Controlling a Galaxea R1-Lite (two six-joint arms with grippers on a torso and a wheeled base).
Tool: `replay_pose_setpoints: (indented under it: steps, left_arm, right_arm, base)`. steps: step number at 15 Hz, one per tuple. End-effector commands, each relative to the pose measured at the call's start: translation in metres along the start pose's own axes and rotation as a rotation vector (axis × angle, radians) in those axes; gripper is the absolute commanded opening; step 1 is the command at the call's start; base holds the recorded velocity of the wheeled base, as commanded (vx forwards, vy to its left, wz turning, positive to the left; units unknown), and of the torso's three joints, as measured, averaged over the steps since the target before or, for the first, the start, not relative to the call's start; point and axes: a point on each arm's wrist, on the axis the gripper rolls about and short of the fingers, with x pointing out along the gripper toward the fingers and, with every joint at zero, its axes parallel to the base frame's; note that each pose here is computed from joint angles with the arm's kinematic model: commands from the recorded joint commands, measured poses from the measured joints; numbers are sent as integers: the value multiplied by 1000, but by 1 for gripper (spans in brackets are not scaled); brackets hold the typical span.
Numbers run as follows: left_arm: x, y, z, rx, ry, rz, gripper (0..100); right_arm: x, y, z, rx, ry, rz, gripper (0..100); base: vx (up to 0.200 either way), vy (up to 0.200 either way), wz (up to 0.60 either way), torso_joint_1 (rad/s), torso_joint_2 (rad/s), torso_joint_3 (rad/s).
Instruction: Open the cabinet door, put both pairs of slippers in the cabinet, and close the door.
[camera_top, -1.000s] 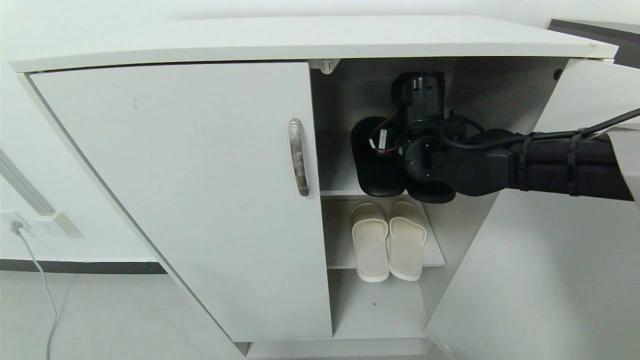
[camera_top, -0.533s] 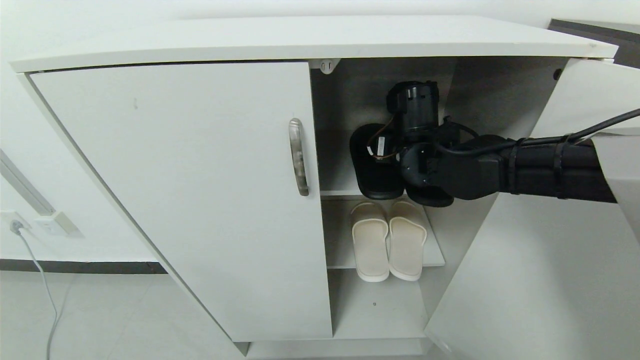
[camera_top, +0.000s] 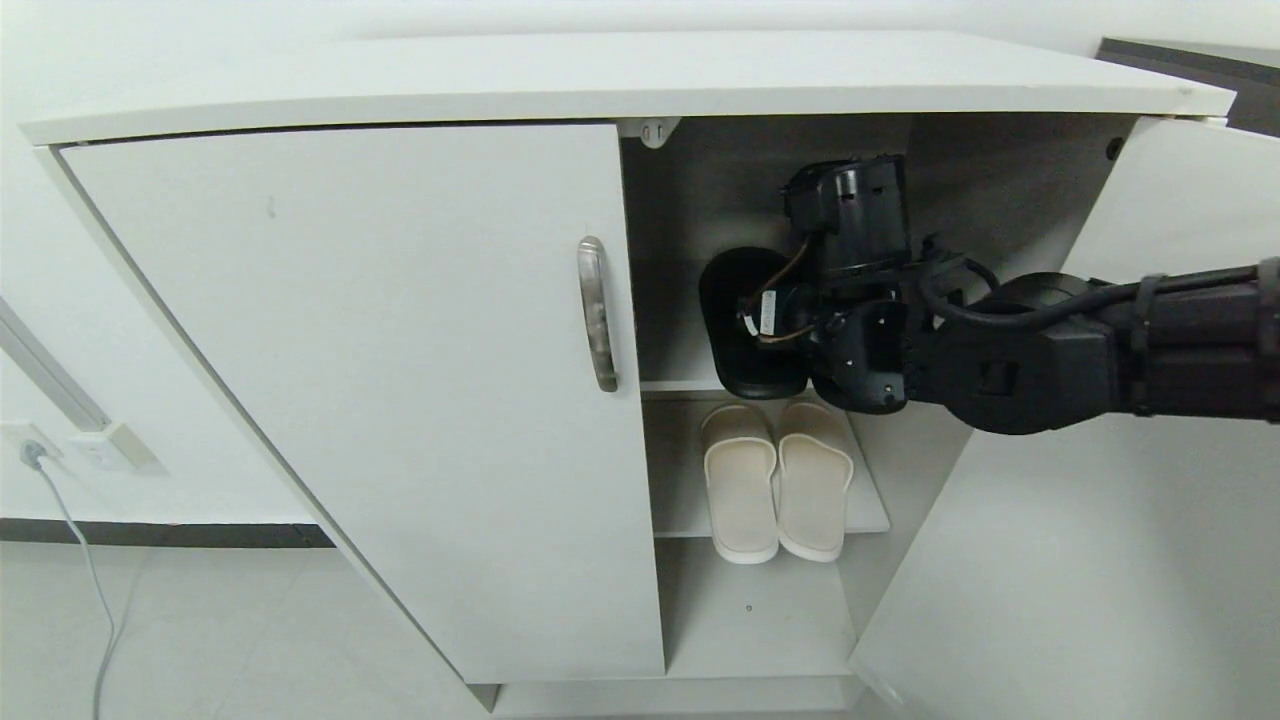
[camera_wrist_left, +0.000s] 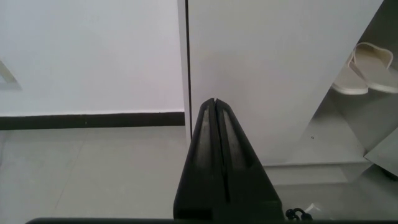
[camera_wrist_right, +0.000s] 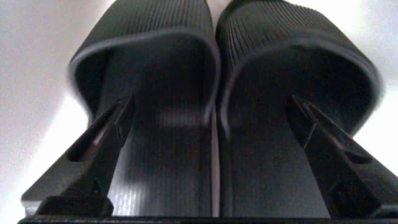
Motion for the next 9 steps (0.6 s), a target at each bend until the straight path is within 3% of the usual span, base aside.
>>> replay_pose_setpoints:
  steps: [1, 5, 9]
  left_arm:
    - [0, 0, 0, 1, 1, 0, 0]
    - [0, 0, 0, 1, 1, 0, 0]
    - [0, 0, 0, 1, 1, 0, 0]
  right_arm:
    - [-41, -11, 12, 20, -15, 50, 100]
    - [-100, -24, 1, -1, 18, 152, 100]
    - [-136, -42, -30, -18, 27, 237, 100]
  base:
    - [0, 0, 0, 0, 0, 0]
    - [0, 0, 0, 0, 0, 0]
    - [0, 0, 0, 0, 0, 0]
